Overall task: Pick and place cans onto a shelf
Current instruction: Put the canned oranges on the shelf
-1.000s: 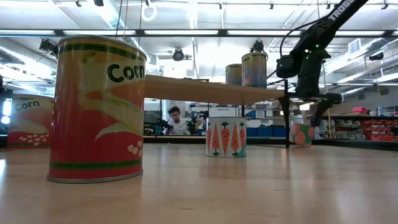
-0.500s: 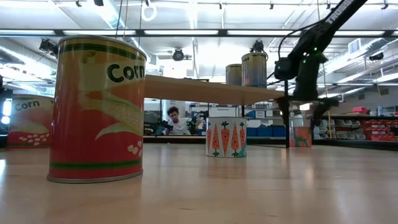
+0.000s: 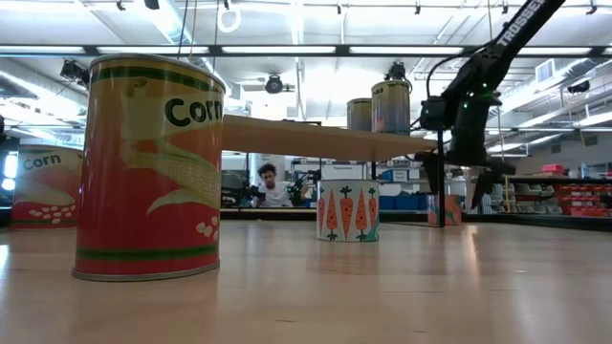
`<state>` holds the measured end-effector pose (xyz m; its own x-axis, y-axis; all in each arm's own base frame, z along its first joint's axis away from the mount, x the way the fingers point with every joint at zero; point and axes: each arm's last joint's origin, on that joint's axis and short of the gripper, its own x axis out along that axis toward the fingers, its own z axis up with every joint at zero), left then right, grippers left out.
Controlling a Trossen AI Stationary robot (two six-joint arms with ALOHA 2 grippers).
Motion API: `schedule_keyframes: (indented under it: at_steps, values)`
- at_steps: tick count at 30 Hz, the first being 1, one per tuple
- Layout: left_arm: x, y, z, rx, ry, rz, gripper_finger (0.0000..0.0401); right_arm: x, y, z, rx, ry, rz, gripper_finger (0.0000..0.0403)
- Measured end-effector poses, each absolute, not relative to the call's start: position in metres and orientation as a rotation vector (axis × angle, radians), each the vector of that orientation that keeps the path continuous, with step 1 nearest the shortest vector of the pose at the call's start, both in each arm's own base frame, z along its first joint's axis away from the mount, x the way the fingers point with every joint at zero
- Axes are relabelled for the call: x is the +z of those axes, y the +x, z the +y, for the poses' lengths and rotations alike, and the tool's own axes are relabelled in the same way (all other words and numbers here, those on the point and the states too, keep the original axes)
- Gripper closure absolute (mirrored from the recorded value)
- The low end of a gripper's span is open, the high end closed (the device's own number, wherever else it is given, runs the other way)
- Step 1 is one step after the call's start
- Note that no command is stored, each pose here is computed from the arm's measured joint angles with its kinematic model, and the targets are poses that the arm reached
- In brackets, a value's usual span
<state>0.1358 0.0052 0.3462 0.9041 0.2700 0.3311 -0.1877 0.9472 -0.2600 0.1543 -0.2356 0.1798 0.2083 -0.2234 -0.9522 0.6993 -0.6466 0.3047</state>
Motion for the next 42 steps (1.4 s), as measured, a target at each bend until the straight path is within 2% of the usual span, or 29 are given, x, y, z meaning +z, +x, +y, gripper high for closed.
schedule_keyframes:
  at_steps: [6, 12, 25, 33, 37, 42]
  values:
    - [0.347, 0.136, 0.005, 0.238, -0.226, -0.377, 0.0195, 0.182, 0.158, -0.230, -1.544, 1.720, 0.461, 0.0036]
    - [0.349, 0.135, 0.005, 0.236, -0.229, -0.403, 0.0195, 0.197, 0.164, -0.225, -1.494, 1.670, 0.389, 0.0039]
    - [0.350, 0.134, 0.006, 0.250, -0.235, -0.419, 0.0195, 0.174, 0.168, -0.239, -1.545, 1.684, 0.402, 0.0039]
    - [0.350, 0.134, 0.007, 0.269, -0.233, -0.423, 0.0195, 0.185, 0.165, -0.230, -1.556, 1.683, 0.422, 0.0039]
    - [0.350, 0.134, 0.010, 0.288, -0.228, -0.425, 0.0195, 0.190, 0.168, -0.227, -1.483, 1.625, 0.476, 0.0039]
    - [0.350, 0.133, 0.013, 0.309, -0.224, -0.426, 0.0195, 0.192, 0.174, -0.223, -1.304, 1.548, 0.594, 0.0039]
